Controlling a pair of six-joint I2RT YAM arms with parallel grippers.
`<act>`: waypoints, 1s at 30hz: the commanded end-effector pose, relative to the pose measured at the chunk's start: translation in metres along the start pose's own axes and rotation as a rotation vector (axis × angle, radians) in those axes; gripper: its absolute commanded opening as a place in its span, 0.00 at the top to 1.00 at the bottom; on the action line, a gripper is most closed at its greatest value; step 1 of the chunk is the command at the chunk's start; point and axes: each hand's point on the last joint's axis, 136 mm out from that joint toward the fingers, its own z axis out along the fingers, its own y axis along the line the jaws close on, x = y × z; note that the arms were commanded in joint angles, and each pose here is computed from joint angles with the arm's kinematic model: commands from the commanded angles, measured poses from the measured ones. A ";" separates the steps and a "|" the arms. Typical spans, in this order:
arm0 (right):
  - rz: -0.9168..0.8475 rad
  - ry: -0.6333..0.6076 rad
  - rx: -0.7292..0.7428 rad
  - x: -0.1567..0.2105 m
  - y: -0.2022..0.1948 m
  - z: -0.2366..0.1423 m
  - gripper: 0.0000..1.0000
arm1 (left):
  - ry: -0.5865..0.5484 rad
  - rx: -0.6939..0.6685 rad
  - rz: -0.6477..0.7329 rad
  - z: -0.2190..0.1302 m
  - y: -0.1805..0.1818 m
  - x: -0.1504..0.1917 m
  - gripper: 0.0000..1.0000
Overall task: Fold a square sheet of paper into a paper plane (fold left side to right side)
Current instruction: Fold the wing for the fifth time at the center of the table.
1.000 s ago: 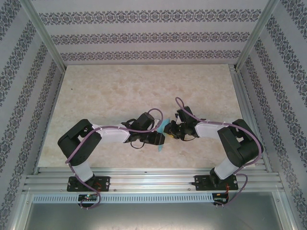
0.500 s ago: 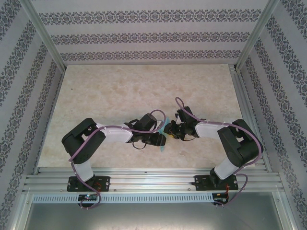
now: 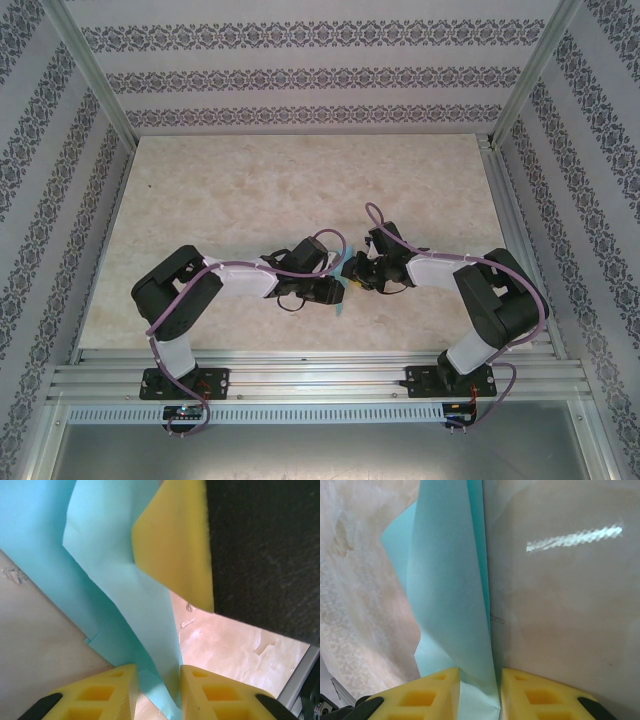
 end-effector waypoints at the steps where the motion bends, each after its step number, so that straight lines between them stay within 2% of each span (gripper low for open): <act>1: -0.044 -0.008 -0.048 -0.005 0.020 0.003 0.71 | 0.016 -0.031 -0.014 0.008 0.008 0.006 0.74; 7: -0.058 -0.043 -0.052 -0.013 0.026 -0.016 0.68 | 0.024 -0.047 -0.037 0.010 0.013 0.010 0.76; 13: -0.051 -0.094 -0.025 -0.020 0.013 -0.044 0.62 | 0.029 -0.053 -0.052 0.013 0.016 0.011 0.77; 14: -0.052 -0.100 -0.026 -0.021 0.011 -0.047 0.63 | 0.031 -0.056 -0.052 0.013 0.017 0.012 0.77; 18: -0.056 -0.089 -0.069 -0.018 0.014 -0.045 0.80 | 0.029 -0.059 -0.058 0.013 0.018 0.013 0.78; 30: -0.030 -0.029 -0.110 -0.013 0.011 -0.009 0.80 | 0.030 -0.060 -0.061 0.013 0.018 0.013 0.78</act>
